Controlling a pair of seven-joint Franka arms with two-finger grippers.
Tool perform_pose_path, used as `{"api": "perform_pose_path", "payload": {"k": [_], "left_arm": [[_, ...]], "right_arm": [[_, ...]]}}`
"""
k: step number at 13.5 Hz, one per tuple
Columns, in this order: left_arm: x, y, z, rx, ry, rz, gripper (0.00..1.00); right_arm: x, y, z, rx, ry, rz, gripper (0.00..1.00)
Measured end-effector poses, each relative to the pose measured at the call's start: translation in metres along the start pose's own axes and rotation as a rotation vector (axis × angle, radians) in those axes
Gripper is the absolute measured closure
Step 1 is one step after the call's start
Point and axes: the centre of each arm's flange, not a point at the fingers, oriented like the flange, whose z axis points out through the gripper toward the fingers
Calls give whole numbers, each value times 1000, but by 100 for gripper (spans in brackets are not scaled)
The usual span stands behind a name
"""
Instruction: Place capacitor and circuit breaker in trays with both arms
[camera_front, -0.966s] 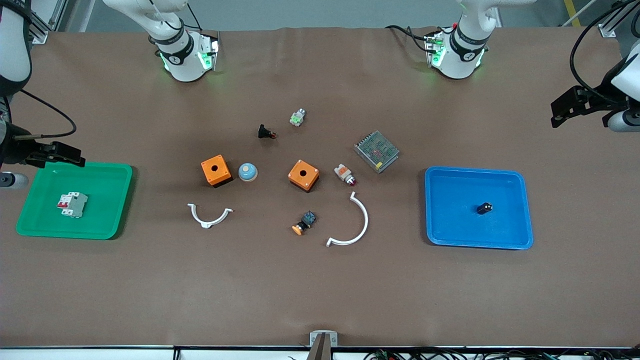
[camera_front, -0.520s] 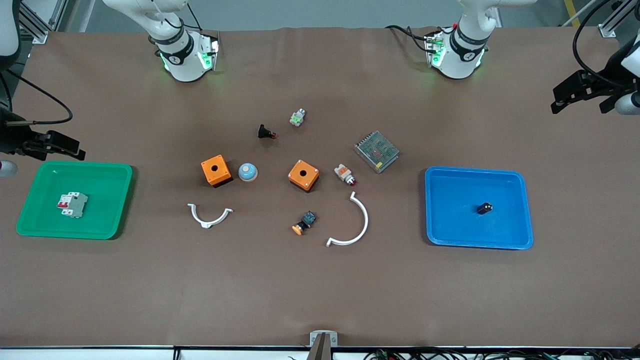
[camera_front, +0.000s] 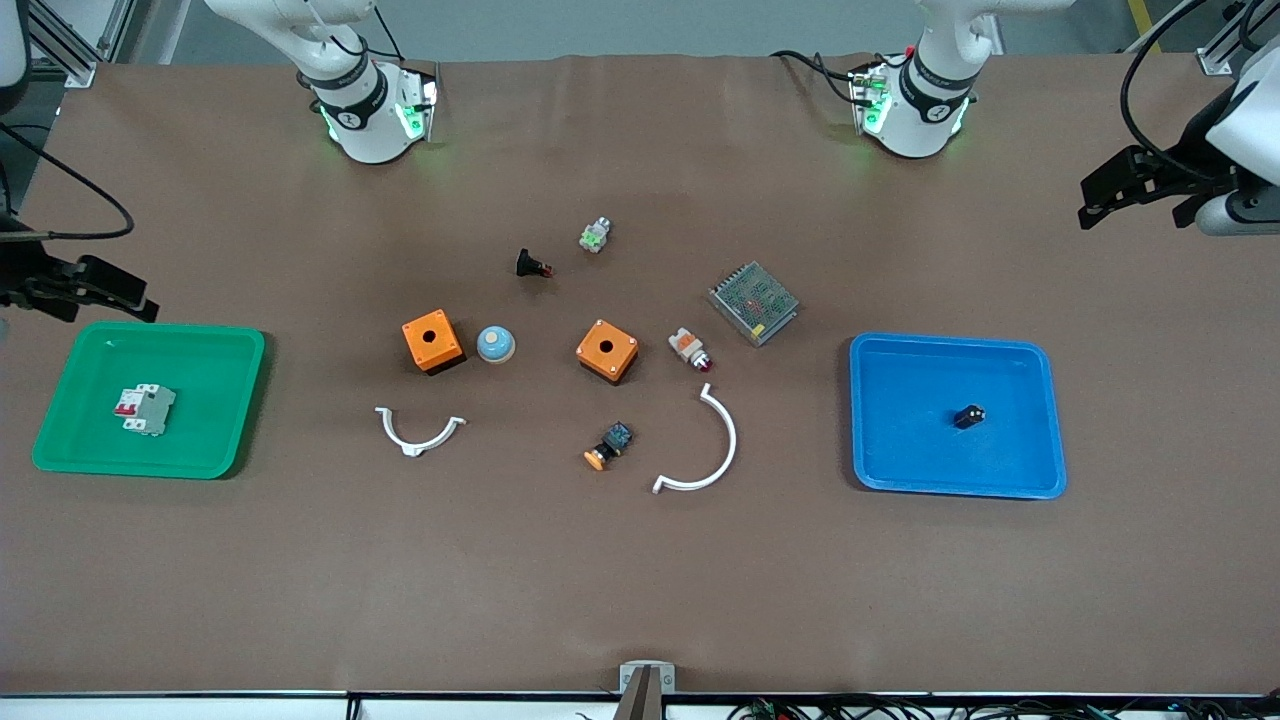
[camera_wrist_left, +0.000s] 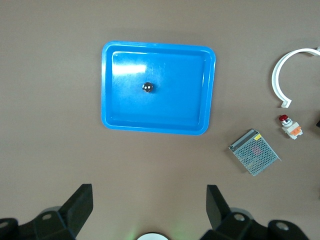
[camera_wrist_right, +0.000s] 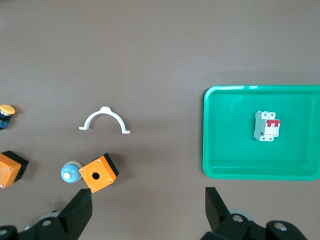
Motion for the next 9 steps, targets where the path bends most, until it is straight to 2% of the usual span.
{"api": "perform_pose_path", "payload": {"k": [3,9], "left_arm": [[6,14,7,2,2,23,0],[9,3,2,-1,19,3,0]], "right_arm": [[1,2,-13,-2,27,3,0],[2,3,-16,-3,34,5,0]]}}
